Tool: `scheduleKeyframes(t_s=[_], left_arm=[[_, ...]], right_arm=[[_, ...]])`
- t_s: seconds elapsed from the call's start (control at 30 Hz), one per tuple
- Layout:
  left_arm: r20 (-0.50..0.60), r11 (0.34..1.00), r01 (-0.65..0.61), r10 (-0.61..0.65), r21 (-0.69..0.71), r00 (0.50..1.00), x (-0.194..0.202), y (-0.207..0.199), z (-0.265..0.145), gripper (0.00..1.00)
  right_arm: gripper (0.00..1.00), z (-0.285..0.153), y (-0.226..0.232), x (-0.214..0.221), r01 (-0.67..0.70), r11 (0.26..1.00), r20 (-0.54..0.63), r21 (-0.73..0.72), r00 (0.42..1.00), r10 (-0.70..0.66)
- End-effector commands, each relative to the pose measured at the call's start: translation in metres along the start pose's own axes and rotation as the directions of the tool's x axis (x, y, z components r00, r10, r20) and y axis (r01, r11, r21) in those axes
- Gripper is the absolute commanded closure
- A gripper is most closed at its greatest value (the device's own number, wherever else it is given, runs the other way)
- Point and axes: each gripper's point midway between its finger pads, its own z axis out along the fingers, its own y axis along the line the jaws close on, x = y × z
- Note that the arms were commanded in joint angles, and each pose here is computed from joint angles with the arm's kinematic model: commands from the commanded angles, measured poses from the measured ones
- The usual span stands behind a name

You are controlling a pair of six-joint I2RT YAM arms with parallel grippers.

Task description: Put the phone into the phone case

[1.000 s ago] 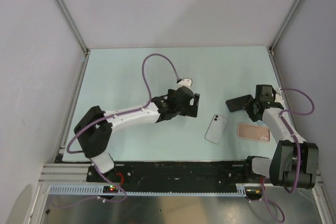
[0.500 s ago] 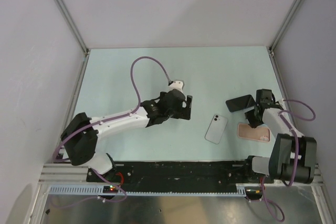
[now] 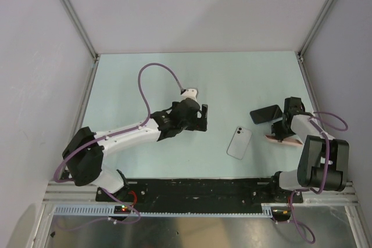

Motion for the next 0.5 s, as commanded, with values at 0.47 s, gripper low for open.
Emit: scheduleKeyframes(t_s=[0.47], left_arm=[[0.044, 0.998, 0.049, -0.051, 0.033, 0.998, -0.022, -0.008, -0.004, 0.02]], right_arm=[[0.38, -0.044, -0.013, 0.010, 0.061, 0.995, 0.026, -0.081, 0.998, -0.060]])
